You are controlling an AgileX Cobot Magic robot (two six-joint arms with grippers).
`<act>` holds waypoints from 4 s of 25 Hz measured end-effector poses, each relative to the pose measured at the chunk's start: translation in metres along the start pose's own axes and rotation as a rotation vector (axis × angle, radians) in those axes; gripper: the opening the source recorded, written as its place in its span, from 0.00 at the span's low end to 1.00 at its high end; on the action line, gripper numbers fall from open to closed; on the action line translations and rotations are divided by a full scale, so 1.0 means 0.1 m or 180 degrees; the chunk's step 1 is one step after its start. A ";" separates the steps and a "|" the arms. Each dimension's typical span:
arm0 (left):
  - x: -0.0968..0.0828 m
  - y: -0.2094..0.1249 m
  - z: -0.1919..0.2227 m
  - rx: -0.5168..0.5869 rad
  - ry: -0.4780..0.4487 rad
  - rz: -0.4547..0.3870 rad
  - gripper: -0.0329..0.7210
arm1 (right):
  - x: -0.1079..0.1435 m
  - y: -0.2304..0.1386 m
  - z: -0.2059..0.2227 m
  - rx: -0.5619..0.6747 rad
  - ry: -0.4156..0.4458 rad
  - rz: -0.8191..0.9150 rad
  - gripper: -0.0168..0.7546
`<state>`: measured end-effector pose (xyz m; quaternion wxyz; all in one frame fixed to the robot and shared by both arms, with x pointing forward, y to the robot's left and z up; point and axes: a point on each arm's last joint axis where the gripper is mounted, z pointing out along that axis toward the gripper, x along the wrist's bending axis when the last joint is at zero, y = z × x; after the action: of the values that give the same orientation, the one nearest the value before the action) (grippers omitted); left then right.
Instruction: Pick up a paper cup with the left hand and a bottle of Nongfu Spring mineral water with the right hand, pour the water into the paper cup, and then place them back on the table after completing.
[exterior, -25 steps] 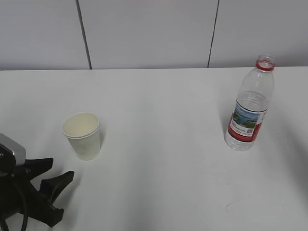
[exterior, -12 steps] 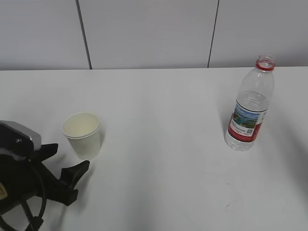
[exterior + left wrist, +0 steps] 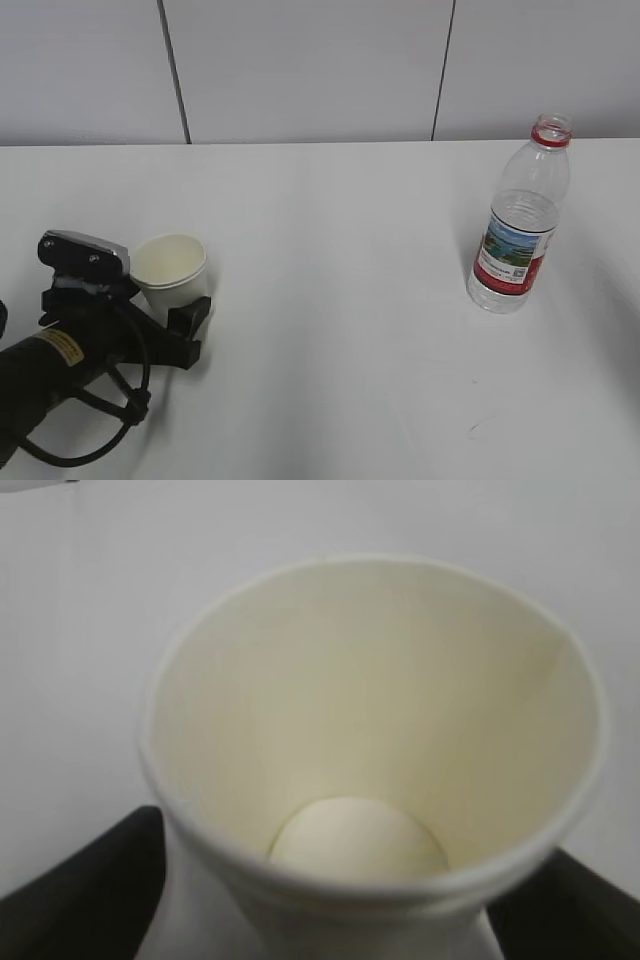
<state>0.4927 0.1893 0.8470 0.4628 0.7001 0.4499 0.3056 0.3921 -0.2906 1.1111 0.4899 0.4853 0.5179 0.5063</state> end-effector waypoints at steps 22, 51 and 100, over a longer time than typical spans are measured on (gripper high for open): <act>0.02 0.06 0.25 -0.0152 0.0057 -0.0121 0.55 | 0.00 -0.45 -0.03 0.0153 -0.0033 -0.0007 0.76; -0.04 0.06 0.25 -0.0155 -0.0134 -0.0030 0.53 | 0.09 -1.71 0.59 0.0500 0.0202 0.0259 0.76; -0.07 0.06 0.25 -0.0157 -0.0252 0.0025 0.53 | 0.18 -1.90 1.11 0.0521 0.0491 0.0174 0.81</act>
<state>0.5127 0.1726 0.8428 0.4961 0.7018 0.4207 0.2905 0.5006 -0.2703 0.9200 0.3932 0.4973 0.5802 0.5113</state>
